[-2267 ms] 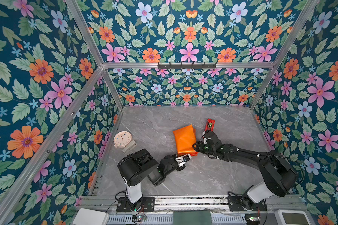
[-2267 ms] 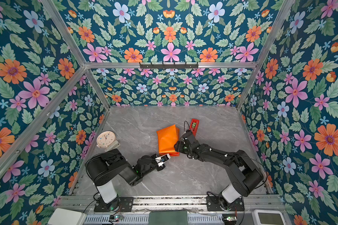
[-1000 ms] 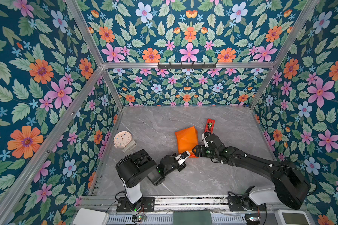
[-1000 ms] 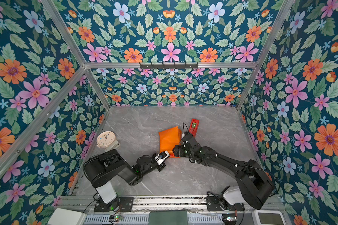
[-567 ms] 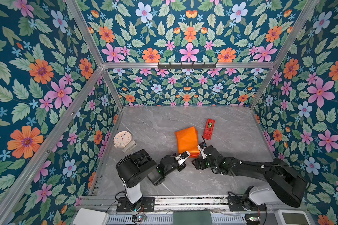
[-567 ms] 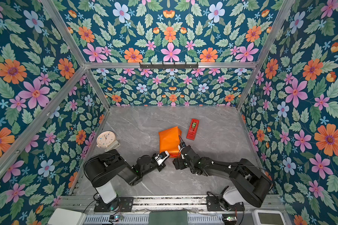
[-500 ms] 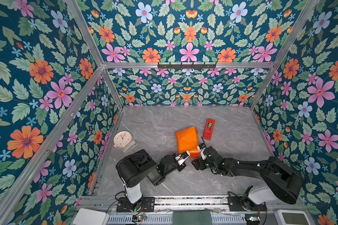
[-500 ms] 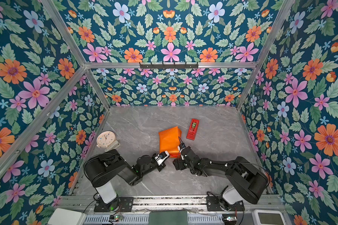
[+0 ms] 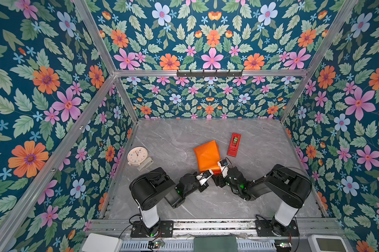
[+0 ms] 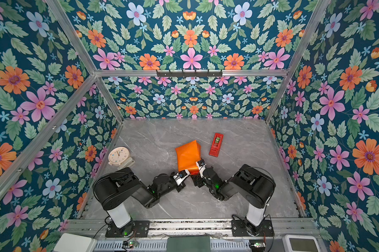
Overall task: Wrap a gift box in wrapping paper
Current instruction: Fifth fold the wrapping paper around the gift box.
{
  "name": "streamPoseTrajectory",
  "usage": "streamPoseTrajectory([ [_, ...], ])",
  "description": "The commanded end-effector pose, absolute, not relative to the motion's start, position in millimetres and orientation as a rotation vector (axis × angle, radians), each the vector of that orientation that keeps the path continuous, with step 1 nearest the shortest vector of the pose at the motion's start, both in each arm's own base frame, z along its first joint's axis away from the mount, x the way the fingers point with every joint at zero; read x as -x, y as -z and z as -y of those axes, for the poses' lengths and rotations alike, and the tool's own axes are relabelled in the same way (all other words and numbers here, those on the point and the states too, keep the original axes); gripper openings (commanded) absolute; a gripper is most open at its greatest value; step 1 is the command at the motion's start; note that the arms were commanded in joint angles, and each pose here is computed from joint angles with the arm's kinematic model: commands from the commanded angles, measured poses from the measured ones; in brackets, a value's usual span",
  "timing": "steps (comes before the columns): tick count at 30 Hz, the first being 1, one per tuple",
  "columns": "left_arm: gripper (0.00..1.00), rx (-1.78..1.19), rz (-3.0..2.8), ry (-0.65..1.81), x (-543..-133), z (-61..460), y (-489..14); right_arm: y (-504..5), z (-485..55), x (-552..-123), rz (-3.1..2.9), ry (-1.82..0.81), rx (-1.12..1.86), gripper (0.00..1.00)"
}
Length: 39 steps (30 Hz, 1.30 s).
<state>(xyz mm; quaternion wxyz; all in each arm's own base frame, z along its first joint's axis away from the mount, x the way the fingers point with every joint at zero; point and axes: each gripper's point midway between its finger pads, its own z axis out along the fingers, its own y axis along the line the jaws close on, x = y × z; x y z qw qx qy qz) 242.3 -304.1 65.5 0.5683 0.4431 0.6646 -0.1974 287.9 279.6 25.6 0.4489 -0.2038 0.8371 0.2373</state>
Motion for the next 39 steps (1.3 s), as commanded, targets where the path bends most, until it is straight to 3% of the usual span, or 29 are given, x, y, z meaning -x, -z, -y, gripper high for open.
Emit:
streamPoseTrajectory([
  [1,0.00,-1.064,-1.543,0.478,-239.9,308.0,-67.3,-14.8,-277.1,-283.8,-2.087,-0.580,0.519,0.75],
  [16,0.03,-1.066,-1.551,0.480,-241.4,310.4,-66.9,-15.0,-274.6,-283.7,-2.060,-0.583,0.507,0.66],
  [39,0.44,-1.141,-1.477,0.552,-217.0,308.5,-82.5,-15.2,-272.2,-284.2,-2.061,-0.594,0.464,0.61],
])
